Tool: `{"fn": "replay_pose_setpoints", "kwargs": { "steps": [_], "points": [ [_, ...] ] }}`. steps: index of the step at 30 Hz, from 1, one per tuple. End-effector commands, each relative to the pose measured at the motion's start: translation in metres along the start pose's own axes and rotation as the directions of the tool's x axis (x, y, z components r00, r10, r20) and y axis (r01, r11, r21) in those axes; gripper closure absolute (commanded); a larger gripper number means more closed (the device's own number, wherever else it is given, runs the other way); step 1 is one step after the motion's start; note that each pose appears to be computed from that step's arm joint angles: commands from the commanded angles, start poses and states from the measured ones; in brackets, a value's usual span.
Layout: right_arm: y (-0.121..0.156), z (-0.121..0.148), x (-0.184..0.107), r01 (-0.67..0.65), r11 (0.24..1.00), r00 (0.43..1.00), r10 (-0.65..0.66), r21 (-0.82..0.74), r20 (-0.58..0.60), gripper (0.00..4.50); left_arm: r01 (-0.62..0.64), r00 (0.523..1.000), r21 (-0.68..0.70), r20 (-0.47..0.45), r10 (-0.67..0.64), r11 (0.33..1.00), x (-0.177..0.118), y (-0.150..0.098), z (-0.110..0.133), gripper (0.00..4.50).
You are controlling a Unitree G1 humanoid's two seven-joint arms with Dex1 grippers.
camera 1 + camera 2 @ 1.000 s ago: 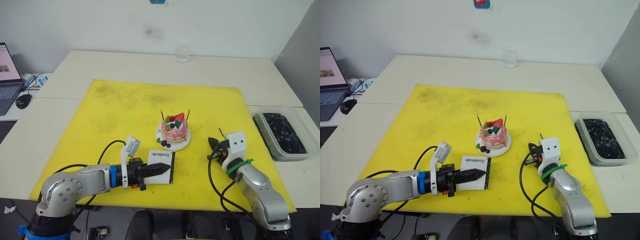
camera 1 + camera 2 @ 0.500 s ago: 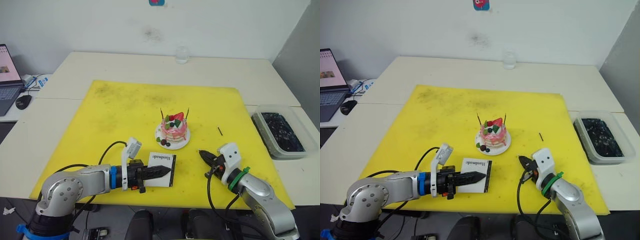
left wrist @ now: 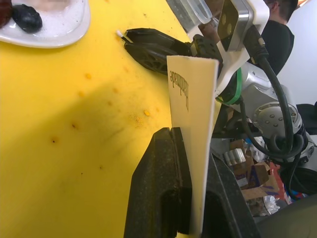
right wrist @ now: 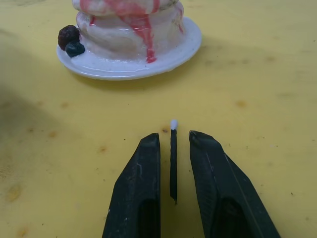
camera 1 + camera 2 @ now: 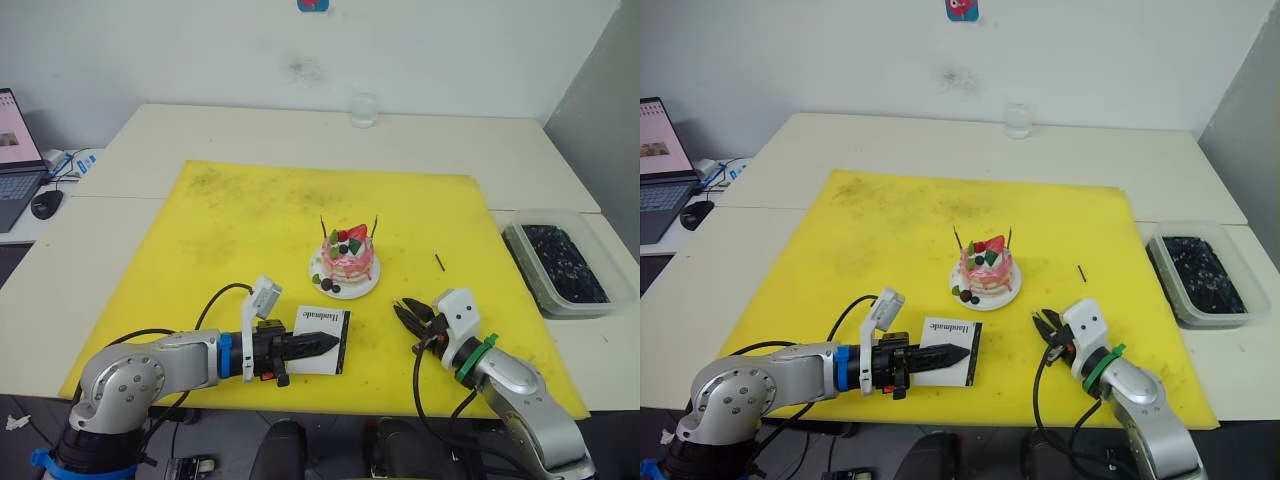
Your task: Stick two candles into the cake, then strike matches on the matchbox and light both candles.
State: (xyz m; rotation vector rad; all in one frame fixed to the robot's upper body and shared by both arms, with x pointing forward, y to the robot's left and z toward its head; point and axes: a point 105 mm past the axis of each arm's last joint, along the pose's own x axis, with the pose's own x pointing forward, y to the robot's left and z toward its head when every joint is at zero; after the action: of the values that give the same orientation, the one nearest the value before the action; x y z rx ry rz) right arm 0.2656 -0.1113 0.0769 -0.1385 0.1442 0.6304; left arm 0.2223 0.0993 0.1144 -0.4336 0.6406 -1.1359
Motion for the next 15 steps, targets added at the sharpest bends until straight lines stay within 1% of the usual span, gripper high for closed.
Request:
{"fn": "replay_pose_setpoints", "kwargs": {
  "steps": [1, 5, 15],
  "points": [
    [-0.002, 0.002, 0.004, 0.005, 1.000, 1.000, -0.005, -0.006, 0.011, 3.55, 0.020, 1.000, 0.026, 0.017, -0.020, 0.999, 0.000, -0.002, 0.006, 4.50],
    [-0.004, -0.002, 0.005, 0.022, 1.000, 1.000, -0.022, 0.002, -0.001, 3.55, 0.022, 1.000, 0.026, 0.015, -0.022, 0.999, 0.001, -0.003, 0.005, 4.50],
    [0.003, -0.007, -0.008, 0.022, 1.000, 1.000, -0.022, 0.014, -0.011, 3.55, 0.023, 1.000, 0.024, 0.015, -0.023, 0.999, 0.001, -0.005, 0.001, 4.50]
  ]
}}
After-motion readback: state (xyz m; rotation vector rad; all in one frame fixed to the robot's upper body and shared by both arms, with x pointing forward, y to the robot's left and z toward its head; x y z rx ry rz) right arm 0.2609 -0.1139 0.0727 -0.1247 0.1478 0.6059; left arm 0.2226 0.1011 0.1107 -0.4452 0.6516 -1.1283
